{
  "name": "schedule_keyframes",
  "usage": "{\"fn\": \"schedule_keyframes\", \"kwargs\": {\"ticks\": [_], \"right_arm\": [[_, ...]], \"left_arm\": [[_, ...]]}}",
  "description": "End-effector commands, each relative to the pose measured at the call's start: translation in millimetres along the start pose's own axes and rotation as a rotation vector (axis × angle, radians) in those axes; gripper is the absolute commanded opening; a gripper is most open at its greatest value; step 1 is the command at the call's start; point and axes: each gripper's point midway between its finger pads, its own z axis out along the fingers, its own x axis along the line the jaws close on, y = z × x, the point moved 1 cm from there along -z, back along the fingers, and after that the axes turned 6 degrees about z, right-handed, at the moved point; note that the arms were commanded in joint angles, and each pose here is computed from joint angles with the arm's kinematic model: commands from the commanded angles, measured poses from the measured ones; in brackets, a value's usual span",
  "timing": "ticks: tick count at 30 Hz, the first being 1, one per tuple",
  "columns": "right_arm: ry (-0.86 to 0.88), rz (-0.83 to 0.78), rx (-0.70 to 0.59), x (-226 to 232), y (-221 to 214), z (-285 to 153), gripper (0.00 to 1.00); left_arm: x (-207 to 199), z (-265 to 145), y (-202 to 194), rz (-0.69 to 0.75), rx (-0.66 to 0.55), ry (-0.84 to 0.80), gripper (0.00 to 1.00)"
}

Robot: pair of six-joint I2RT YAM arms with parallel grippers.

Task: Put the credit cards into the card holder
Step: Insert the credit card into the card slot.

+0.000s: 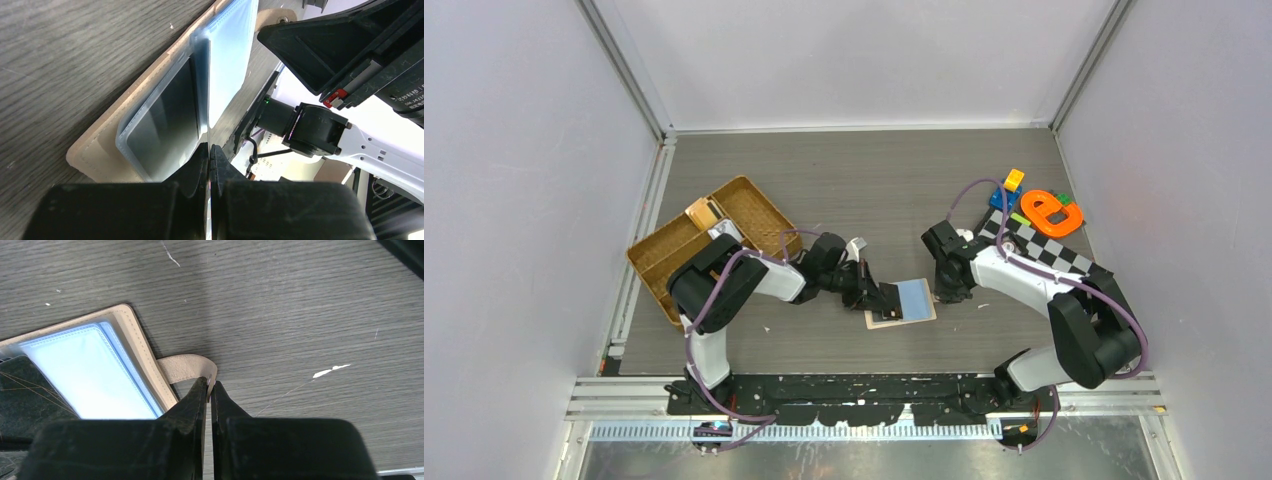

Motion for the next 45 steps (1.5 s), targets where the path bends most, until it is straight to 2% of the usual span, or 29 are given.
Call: {"fn": "schedule_keyframes", "kwargs": {"ticks": [1, 45], "right_arm": [[-0.009, 0.021, -0.027, 2.4, 7.9, -0.6, 0.01], [-0.018, 0.022, -0.023, 0.9, 7.2, -1.2, 0.01]], "left_arm": [[-6.5, -0.7, 3.3, 0.022, -0.008, -0.044, 0.0], [6.2, 6.0, -1.2, 0.013, 0.008, -0.059, 0.0]]}}
